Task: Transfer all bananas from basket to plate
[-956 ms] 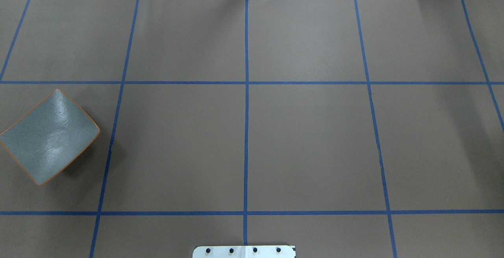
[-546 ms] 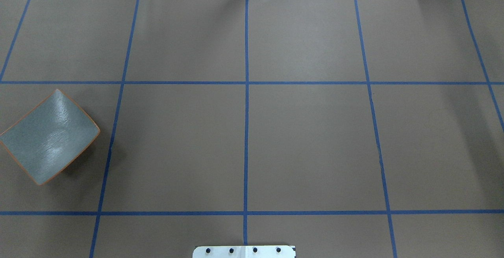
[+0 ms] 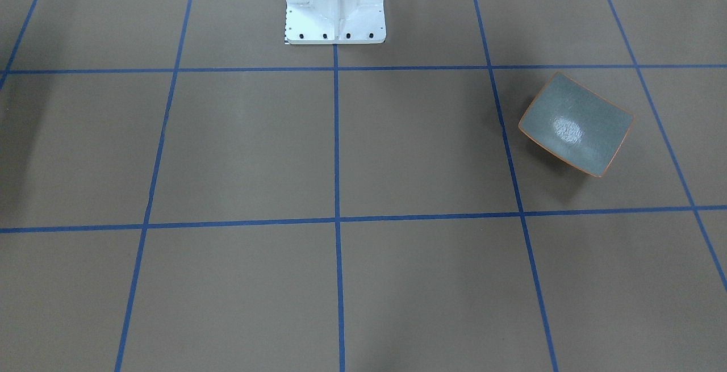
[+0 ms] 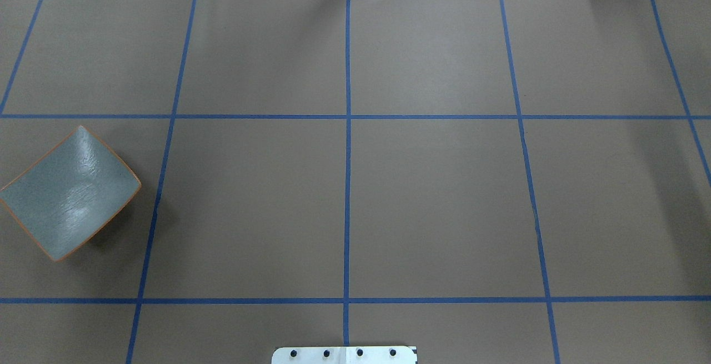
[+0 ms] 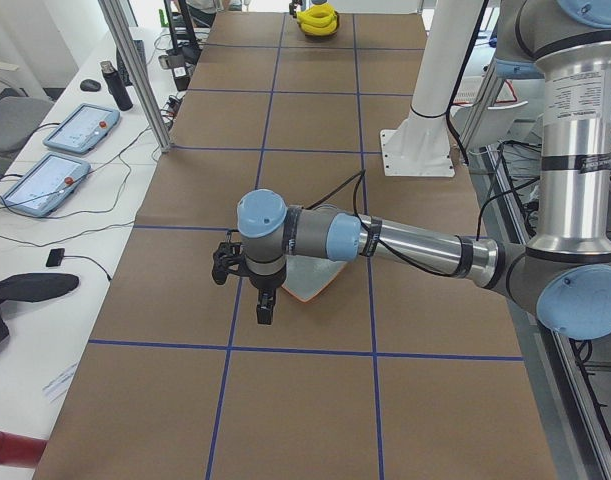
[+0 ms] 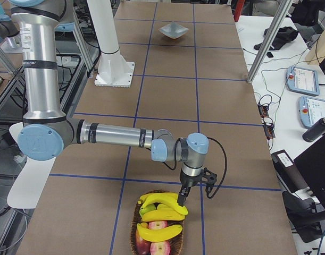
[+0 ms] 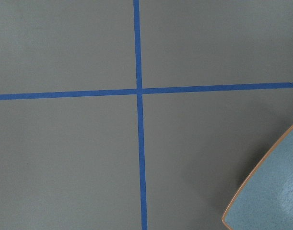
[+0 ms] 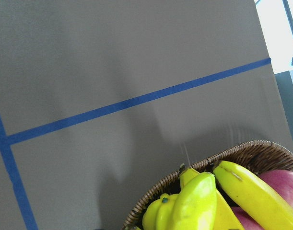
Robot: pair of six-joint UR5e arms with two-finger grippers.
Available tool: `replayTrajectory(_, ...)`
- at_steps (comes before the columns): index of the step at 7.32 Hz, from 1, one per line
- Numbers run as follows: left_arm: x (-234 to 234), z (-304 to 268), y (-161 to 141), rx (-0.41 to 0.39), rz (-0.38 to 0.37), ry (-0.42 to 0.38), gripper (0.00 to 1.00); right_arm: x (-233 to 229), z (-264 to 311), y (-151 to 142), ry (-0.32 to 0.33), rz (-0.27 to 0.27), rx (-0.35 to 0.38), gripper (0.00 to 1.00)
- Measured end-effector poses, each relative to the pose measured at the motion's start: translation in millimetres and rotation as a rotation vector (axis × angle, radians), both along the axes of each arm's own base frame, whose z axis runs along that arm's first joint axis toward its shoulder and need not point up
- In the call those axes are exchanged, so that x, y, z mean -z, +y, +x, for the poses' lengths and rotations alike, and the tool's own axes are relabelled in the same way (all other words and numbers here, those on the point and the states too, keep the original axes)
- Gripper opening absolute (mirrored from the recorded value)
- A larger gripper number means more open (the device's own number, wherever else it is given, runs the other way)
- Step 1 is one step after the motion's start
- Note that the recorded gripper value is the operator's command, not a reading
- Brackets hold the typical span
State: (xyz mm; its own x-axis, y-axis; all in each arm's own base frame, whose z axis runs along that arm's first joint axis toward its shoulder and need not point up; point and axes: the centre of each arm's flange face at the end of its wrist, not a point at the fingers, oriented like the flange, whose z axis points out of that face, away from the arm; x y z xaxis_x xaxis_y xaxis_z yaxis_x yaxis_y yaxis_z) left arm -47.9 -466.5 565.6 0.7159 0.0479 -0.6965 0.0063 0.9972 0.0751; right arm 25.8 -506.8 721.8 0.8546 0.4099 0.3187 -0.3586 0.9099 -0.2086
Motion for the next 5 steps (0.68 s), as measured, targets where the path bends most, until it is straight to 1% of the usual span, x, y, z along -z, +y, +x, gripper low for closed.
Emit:
replayTrajectory(2, 12.8, -0.3, 2.2, 0.001, 0.025, 0.001, 1.00, -7.1, 1.6, 1.5, 0.021, -0.018, -0.020, 0.86)
replayTrajectory(5, 21.6, -0.7, 7.7, 0.003, 0.042, 0.002, 1.00, -18.8, -1.6, 2.4, 0.041, -0.042, -0.015, 0.84)
